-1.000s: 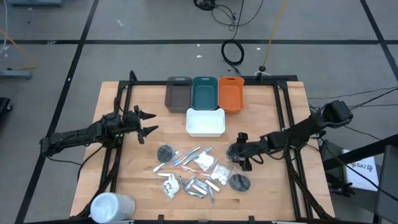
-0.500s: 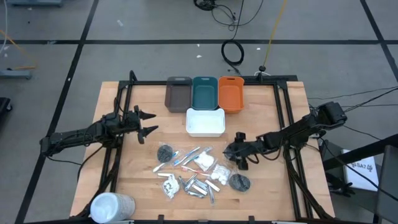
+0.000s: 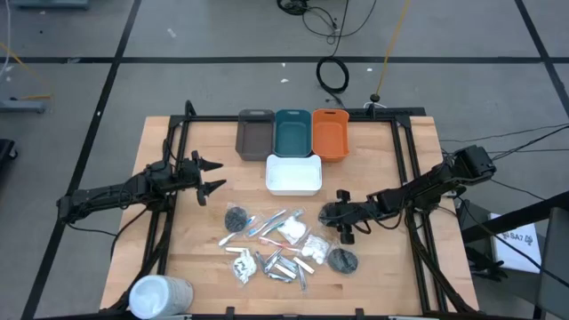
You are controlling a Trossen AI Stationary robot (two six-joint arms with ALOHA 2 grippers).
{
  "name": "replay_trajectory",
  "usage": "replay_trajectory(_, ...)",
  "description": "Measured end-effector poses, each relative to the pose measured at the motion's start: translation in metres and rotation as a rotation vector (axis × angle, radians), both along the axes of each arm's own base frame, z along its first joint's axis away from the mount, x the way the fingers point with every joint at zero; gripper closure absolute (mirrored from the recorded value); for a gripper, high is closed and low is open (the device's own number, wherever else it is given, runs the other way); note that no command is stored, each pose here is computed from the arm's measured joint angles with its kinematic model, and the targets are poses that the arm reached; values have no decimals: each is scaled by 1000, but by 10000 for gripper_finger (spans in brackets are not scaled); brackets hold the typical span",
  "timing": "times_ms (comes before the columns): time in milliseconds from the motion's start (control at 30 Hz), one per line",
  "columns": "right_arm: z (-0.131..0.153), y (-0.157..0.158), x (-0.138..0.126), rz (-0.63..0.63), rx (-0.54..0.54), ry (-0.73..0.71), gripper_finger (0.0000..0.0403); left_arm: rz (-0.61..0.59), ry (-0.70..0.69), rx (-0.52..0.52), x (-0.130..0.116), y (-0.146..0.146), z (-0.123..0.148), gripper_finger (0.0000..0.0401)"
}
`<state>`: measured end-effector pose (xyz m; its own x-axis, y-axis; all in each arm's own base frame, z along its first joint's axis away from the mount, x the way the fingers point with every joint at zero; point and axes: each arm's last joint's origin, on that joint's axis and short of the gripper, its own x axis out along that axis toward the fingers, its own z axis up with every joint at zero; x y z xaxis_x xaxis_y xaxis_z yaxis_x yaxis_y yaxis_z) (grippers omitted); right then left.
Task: Pick & Place Travel size toiletries
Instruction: Put the black hairbrush into the orange bin
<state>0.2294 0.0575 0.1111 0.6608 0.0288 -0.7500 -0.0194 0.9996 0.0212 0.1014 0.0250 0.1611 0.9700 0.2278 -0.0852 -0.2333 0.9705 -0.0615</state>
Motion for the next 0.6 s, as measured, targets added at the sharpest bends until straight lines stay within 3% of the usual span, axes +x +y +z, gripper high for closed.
replay_trajectory(267,3,2,3,22,37,-41,319,-1,0,0,0,0,0,127)
replay_trajectory(500,3,3,4,39,58,-49,390,-1,0,0,0,0,0,127)
replay_trajectory(600,4,3,4,53,61,-52,398,0,0,0,0,0,0,128)
